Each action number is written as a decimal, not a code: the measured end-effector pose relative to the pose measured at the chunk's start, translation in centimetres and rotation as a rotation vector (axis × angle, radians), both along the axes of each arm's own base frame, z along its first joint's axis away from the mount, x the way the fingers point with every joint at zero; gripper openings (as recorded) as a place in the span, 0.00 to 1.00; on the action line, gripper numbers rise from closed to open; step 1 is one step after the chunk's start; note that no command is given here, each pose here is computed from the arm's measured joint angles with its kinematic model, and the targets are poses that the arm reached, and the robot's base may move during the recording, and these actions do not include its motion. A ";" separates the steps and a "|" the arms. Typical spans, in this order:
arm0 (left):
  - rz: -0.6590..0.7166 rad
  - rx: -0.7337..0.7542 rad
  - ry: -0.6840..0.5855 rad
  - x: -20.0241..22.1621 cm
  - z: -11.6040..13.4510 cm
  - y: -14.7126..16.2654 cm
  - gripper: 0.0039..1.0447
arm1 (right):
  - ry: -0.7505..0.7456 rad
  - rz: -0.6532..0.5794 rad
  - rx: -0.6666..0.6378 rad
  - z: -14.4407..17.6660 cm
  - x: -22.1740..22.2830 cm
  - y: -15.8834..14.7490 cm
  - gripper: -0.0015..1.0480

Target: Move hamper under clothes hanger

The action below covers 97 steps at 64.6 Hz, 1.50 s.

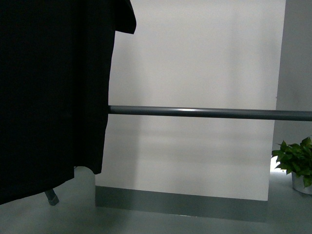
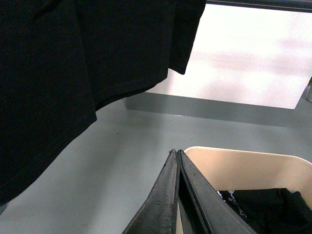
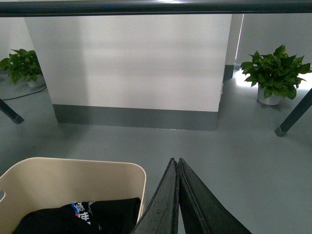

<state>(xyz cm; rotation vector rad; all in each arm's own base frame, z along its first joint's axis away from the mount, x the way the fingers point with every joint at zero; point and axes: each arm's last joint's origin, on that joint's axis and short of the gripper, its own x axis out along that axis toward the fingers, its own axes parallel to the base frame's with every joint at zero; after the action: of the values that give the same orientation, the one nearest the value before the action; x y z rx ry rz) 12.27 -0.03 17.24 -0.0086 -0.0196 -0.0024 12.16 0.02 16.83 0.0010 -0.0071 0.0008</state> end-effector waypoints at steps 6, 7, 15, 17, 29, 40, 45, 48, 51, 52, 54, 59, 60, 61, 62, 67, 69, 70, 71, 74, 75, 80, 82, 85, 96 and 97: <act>0.000 0.000 -0.001 -0.3 0.0 0.0 0.03 | -0.001 0.000 0.000 0.0 -0.3 0.0 0.02; 0.000 0.000 -0.001 -0.4 0.0 0.0 0.03 | -0.001 0.000 0.000 0.0 -0.3 0.0 0.02; 0.000 0.000 -0.002 -0.6 0.0 0.0 0.03 | -0.001 0.000 0.000 0.0 -0.6 0.0 0.02; 0.000 0.000 -0.002 -0.7 0.0 0.0 0.03 | -0.002 0.000 0.000 0.0 -0.7 0.0 0.02; 0.000 0.000 -0.002 -1.2 0.0 0.0 0.03 | -0.002 0.000 0.000 0.0 -1.1 0.0 0.02; 0.000 0.001 0.005 -1.7 -0.1 0.0 0.03 | 0.023 0.000 0.000 -0.3 -1.8 0.0 0.02; 0.000 0.002 0.027 -2.3 -0.5 0.0 0.03 | 0.021 0.002 0.000 -0.4 -2.3 0.0 0.02; 0.000 0.002 0.009 -2.5 -0.3 0.0 0.03 | 0.003 0.002 0.000 -0.3 -2.4 0.0 0.02; 0.000 0.002 0.004 -2.6 -0.3 0.0 0.03 | 0.000 0.003 0.000 -0.3 -2.4 0.0 0.02; 0.000 0.002 0.005 -2.6 -0.3 0.0 0.03 | 0.002 0.003 0.000 -0.3 -2.4 0.0 0.02; 0.000 0.002 0.006 -2.6 -0.3 0.0 0.03 | 0.004 0.003 0.000 -0.3 -2.4 0.0 0.02; 0.000 0.003 0.005 -2.6 -0.3 0.0 0.03 | 0.004 0.003 0.000 -0.3 -2.4 0.0 0.02; 0.000 0.003 0.005 -2.6 -0.3 0.0 0.03 | 0.004 0.003 0.000 -0.3 -2.4 0.0 0.02; 0.000 0.002 0.005 -2.6 -0.3 0.0 0.03 | 0.004 0.003 0.000 -0.3 -2.4 0.0 0.02; 0.000 0.002 0.005 -2.6 -0.3 0.0 0.03 | 0.004 0.003 0.000 -0.3 -2.4 0.0 0.02; 0.000 0.002 0.005 -2.6 -0.3 0.0 0.03 | 0.004 0.003 0.000 -0.3 -2.4 0.0 0.02; 0.000 0.002 0.005 -2.6 -0.3 0.0 0.03 | 0.004 0.003 0.000 -0.3 -2.4 0.0 0.02; 0.000 0.002 0.005 -2.6 -0.3 0.0 0.03 | 0.004 0.003 0.000 -0.3 -2.4 0.0 0.02; 0.000 0.002 0.005 -2.6 -0.3 0.0 0.03 | 0.004 0.003 0.000 -0.3 -2.4 0.0 0.02; 0.000 0.002 0.005 -2.6 -0.3 0.0 0.03 | 0.004 0.003 0.000 -0.3 -2.4 0.0 0.02; 0.000 0.003 0.005 -2.6 -0.3 0.0 0.03 | 0.004 0.003 0.000 -0.3 -2.4 0.0 0.02; 0.000 0.002 0.005 -2.6 -0.3 0.0 0.03 | 0.004 0.003 0.000 -0.3 -2.4 0.0 0.02; 0.000 0.002 0.005 -2.6 -0.3 0.0 0.05 | 0.004 0.003 0.000 -0.3 -2.4 0.0 0.02; 0.000 0.003 0.004 -2.6 -0.3 0.0 0.12 | 0.004 0.003 -0.001 -0.3 -2.4 0.0 0.08; 0.000 0.002 0.004 -2.6 -0.3 0.0 0.40 | 0.004 0.003 -0.001 -0.3 -2.4 0.0 0.33; 0.000 0.003 0.004 -2.6 -0.3 0.0 0.41 | 0.004 0.003 -0.001 -0.3 -2.4 0.0 0.37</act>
<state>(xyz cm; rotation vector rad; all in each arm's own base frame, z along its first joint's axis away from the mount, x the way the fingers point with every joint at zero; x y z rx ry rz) 9.69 -0.02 16.94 -0.0059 -0.0154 -0.0027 9.76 0.02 16.53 -0.0002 -0.0029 0.0034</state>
